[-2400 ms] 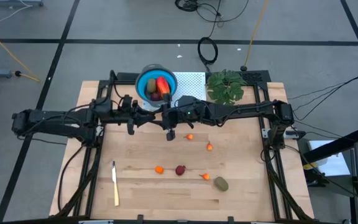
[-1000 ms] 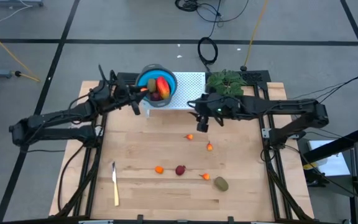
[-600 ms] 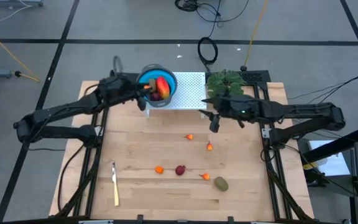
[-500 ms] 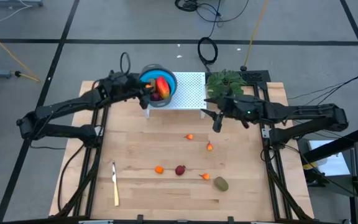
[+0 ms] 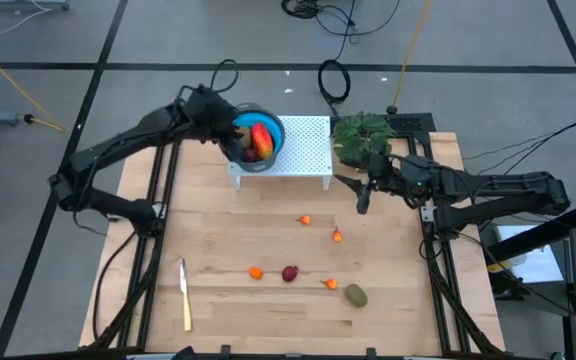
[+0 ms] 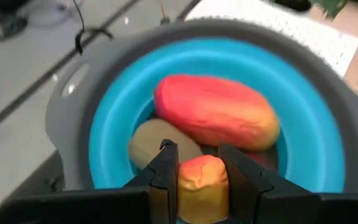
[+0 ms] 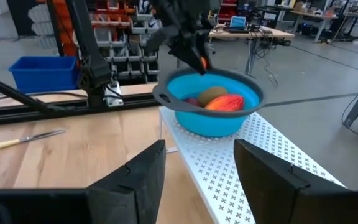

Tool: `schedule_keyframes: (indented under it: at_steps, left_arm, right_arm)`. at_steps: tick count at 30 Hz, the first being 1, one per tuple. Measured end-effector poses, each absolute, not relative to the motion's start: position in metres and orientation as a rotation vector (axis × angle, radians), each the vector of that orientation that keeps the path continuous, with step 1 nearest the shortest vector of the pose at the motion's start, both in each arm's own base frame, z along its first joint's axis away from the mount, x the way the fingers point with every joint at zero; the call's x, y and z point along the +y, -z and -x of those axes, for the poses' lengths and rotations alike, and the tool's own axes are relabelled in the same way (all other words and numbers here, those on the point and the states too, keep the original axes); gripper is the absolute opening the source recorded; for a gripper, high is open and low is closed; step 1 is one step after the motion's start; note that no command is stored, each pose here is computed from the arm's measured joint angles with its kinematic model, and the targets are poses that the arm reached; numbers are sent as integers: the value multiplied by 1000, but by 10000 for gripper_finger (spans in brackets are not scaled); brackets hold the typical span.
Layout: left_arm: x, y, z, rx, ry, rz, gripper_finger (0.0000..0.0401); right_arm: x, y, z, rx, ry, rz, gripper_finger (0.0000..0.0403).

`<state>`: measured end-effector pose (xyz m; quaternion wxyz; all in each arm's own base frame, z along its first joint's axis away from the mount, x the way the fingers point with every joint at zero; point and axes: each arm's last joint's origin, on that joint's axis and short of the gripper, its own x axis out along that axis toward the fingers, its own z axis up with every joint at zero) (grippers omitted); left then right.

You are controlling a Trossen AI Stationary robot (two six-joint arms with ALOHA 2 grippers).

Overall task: Pick & Place Fruit
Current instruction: Put the peach in the blue strainer bowl on the shelf

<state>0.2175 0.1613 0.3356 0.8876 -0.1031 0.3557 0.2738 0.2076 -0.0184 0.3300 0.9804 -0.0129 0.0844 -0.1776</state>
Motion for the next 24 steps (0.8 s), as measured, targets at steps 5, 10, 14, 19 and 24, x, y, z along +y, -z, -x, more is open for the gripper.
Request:
schedule_keyframes:
  at_steps: [5,10,14,19,24]
  left_arm:
    - [167,-332,-225,893,-548,262,86]
    - [173,-327,-229,967,-549,293,86]
    - [177,-324,-227,985,-585,301,86]
    - [178,-324,-225,989,-602,304,86]
    - [178,-324,-225,986,-600,307,105]
  right_arm:
    - [-18,-329,-208,172,357,26,184]
    - [-18,-329,-208,172,357,26,180]
    - [-18,-329,-208,172,357,26,180]
    - [-18,-329,-208,171,357,26,179]
    - [-18,-329,-208,171,356,26,182]
